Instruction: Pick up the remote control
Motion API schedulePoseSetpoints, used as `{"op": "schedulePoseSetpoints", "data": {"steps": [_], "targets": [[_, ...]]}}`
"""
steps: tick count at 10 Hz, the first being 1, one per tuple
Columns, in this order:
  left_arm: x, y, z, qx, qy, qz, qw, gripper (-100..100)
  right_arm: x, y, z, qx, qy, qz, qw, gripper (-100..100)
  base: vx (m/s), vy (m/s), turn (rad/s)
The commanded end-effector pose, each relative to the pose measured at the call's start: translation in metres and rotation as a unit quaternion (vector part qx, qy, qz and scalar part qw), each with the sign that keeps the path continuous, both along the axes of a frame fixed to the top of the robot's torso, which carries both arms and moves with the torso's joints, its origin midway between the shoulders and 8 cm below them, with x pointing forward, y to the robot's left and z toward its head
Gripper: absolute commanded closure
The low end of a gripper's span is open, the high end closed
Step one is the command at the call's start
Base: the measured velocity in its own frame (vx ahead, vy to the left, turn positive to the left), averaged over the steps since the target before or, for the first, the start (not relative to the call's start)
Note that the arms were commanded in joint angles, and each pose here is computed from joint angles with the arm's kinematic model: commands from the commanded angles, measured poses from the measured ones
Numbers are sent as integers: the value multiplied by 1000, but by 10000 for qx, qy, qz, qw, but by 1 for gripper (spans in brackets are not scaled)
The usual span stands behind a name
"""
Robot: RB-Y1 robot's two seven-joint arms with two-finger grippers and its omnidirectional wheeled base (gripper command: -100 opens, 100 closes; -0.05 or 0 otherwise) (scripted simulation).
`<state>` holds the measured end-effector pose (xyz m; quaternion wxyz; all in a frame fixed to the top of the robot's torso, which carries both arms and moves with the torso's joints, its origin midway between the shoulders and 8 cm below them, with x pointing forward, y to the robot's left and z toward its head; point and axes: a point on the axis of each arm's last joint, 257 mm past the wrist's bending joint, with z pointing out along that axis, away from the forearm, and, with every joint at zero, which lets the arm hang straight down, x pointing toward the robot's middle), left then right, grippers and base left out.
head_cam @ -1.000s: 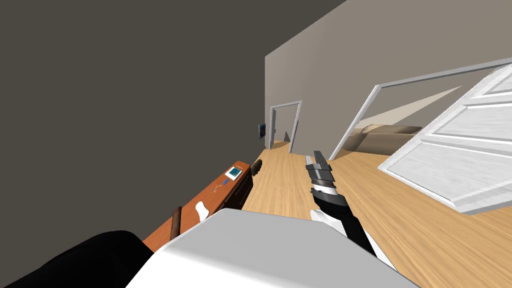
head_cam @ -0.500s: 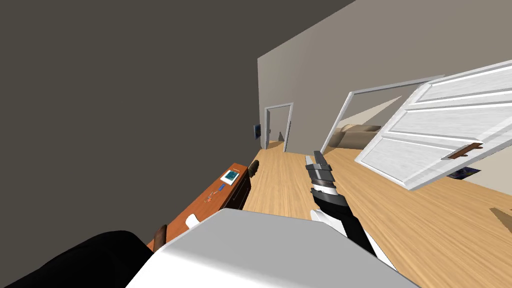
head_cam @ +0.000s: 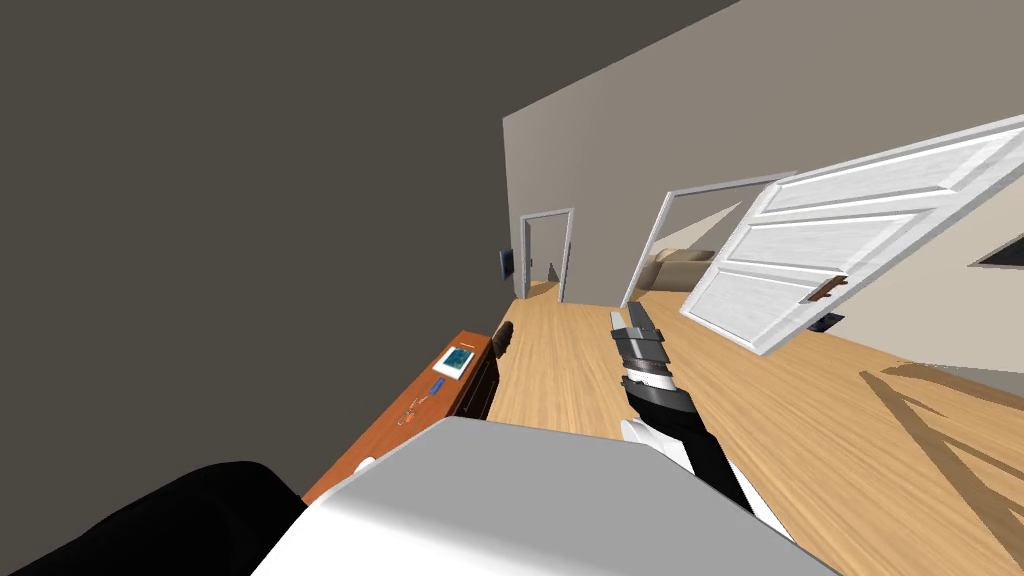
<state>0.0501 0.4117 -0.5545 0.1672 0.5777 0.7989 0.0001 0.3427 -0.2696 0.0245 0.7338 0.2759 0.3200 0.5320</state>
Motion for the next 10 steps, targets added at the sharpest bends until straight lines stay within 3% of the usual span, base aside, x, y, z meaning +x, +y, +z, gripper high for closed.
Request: {"op": "schedulePoseSetpoints", "data": {"steps": [1, 2, 5, 7, 8, 10], "targets": [[-12, 6, -5, 136, 101, -190, 9997, -100, 0, 0, 0, 0, 0, 0, 10000, 0, 24, 73, -115], [-30, 20, -9, 336, 273, -432, 9981, -100, 0, 0, 0, 0, 0, 0, 10000, 0, 20, 74, -222], [-47, 34, -11, 554, 444, -740, 9947, -100, 0, 0, 0, 0, 0, 0, 10000, 0, 18, 68, -117], [-74, 58, -13, 871, 725, -1200, 9863, -100, 0, 0, 0, 0, 0, 0, 10000, 0, 30, 94, -182], [-74, 58, -13, 871, 725, -1200, 9863, -100, 0, 0, 0, 0, 0, 0, 10000, 0, 25, 94, -107], [-93, 75, -14, 1084, 935, -1549, 9775, -100, 0, 0, 0, 0, 0, 0, 10000, 0, 31, 80, -152]]}}
